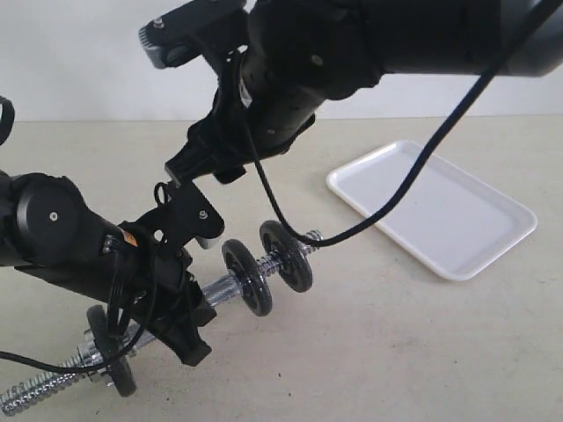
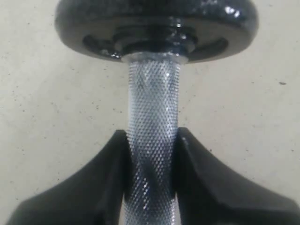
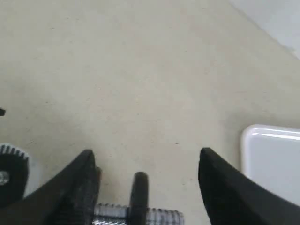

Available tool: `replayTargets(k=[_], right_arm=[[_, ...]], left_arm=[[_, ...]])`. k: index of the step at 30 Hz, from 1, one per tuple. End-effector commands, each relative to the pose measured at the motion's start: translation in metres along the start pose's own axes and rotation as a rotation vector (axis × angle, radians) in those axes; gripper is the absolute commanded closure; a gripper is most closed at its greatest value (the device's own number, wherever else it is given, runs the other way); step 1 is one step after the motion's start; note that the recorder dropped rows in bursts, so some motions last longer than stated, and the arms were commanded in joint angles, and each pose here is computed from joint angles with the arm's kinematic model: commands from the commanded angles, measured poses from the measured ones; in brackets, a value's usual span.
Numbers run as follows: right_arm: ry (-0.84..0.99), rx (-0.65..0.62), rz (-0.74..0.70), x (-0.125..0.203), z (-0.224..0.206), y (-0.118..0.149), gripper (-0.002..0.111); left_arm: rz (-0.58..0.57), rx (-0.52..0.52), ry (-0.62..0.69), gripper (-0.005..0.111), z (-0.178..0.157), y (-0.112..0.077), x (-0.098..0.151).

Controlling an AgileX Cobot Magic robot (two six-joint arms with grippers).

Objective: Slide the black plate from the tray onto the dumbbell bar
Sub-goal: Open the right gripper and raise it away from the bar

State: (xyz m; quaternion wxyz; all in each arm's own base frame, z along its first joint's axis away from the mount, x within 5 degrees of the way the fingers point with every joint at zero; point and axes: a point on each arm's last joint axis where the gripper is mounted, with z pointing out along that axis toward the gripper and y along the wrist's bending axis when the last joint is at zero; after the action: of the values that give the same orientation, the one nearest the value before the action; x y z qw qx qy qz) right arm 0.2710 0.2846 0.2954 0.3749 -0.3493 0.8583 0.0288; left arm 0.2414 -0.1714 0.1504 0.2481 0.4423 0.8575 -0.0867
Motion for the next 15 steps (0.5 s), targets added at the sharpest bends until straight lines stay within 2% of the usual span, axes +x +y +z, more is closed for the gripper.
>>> replayTargets(k=[1,4,5,10,15], right_arm=[[-0.046,0.163,-0.009,-0.007,-0.027,-0.025,0.063],[0.011,0.27,-0.031,-0.003,-0.042,-0.038,0.096],[0.037,0.308,-0.039,-0.001,-0.045,-0.042,0.109],[0.145,0.465,-0.07,0.008,-0.057,-0.057,0.109],[0.226,0.554,-0.08,0.014,-0.063,-0.064,0.109]], left_arm=[[-0.056,-0.338,-0.386,0.102,-0.032,0.032,-0.044],[-0.061,-0.338,-0.386,0.102,-0.032,0.032,-0.044],[-0.061,-0.338,-0.386,0.102,-0.032,0.032,-0.044],[-0.075,-0.344,-0.396,0.102,-0.032,0.033,-0.045],[-0.084,-0.351,-0.405,0.102,-0.033,0.034,-0.046]])
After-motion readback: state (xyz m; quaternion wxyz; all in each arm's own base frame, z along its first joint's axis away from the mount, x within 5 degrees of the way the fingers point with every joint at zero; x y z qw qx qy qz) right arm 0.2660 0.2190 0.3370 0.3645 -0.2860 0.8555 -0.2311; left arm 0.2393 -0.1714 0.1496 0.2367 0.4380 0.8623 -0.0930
